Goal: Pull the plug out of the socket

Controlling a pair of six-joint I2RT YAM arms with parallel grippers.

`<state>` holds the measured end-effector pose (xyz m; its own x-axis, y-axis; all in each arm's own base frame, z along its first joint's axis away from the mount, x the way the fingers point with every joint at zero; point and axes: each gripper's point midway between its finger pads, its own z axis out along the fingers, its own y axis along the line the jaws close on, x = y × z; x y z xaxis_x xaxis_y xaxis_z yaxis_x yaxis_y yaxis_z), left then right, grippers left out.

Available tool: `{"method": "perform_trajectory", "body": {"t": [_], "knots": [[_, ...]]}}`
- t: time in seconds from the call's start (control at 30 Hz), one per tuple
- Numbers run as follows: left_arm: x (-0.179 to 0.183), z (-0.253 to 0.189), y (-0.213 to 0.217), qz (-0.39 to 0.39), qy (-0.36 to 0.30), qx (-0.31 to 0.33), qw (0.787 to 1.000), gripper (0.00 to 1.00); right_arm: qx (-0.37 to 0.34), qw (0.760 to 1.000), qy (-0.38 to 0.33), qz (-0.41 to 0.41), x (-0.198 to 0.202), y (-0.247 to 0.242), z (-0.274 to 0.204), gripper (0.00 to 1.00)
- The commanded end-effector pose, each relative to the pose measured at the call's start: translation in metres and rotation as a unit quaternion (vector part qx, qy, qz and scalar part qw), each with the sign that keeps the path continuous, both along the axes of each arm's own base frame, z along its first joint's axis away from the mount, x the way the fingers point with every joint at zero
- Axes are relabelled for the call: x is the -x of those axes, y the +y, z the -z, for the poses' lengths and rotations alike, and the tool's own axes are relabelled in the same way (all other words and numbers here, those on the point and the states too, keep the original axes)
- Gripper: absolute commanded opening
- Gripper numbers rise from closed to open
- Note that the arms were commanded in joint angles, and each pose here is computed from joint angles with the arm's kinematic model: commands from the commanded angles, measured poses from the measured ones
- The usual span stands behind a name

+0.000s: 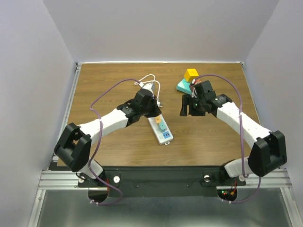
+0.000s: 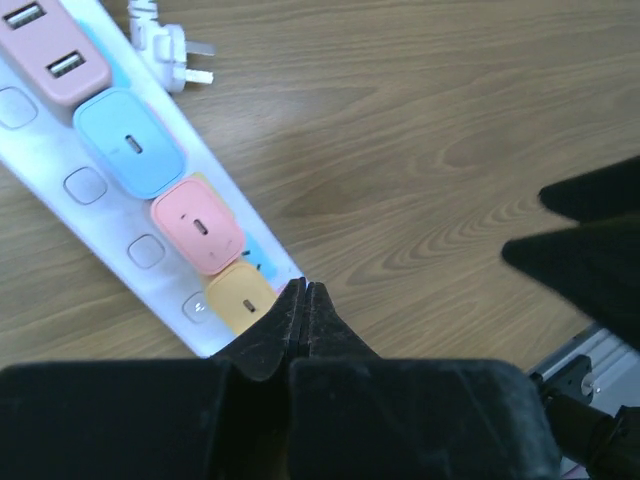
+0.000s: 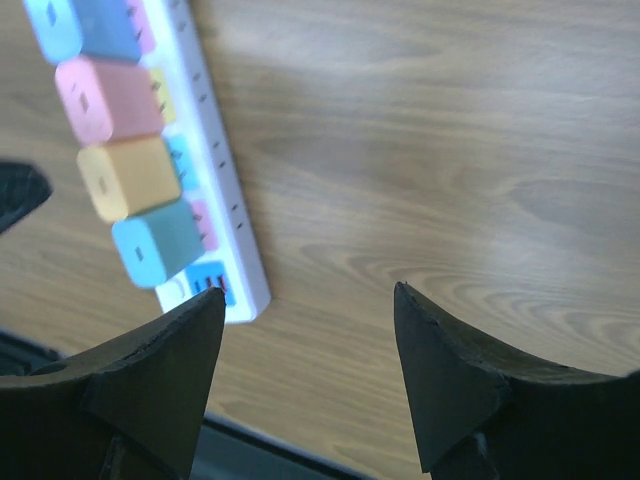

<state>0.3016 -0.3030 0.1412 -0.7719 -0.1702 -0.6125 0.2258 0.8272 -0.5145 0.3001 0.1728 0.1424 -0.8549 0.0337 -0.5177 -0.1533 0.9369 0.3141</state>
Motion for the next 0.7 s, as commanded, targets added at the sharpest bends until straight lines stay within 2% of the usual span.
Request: {"method": "perform_trajectory", "body": {"t": [0.0, 0.13, 0.17, 0.2, 0.23, 0.4, 0.57, 0.67], "knots": [[-0.012, -0.036, -0.024, 0.019, -0.045, 0.061, 0.997, 0.0, -0.018, 0.999, -0.005, -0.043, 0.016, 0.021, -0.005, 0.73], [-0.011, -0.016, -0.026, 0.04, -0.053, 0.052, 0.996, 0.0, -0.03, 0.998, -0.001, -0.052, 0.024, 0.029, -0.007, 0.73], [-0.013, -0.021, -0.029, 0.05, -0.074, 0.068, 0.994, 0.0, -0.035, 0.998, -0.005, -0.055, 0.025, 0.031, -0.01, 0.73], [-0.003, -0.008, -0.028, 0.075, -0.071, 0.074, 0.992, 0.0, -0.038, 0.998, -0.007, -0.059, 0.027, 0.034, -0.012, 0.73], [-0.007, -0.024, -0.033, 0.083, -0.105, 0.109, 0.985, 0.0, -0.039, 0.997, -0.011, -0.062, 0.027, 0.035, -0.014, 0.73], [-0.008, -0.019, -0.023, 0.102, -0.103, 0.139, 0.98, 0.0, -0.048, 0.995, -0.015, -0.09, 0.035, 0.048, -0.019, 0.73], [-0.009, -0.064, -0.008, 0.074, -0.147, 0.156, 0.974, 0.0, -0.029, 0.991, -0.014, -0.126, 0.049, 0.069, -0.011, 0.75], [-0.012, -0.087, 0.013, 0.021, -0.167, 0.156, 0.973, 0.0, -0.021, 0.99, -0.01, -0.142, 0.053, 0.078, -0.002, 0.76]]}}
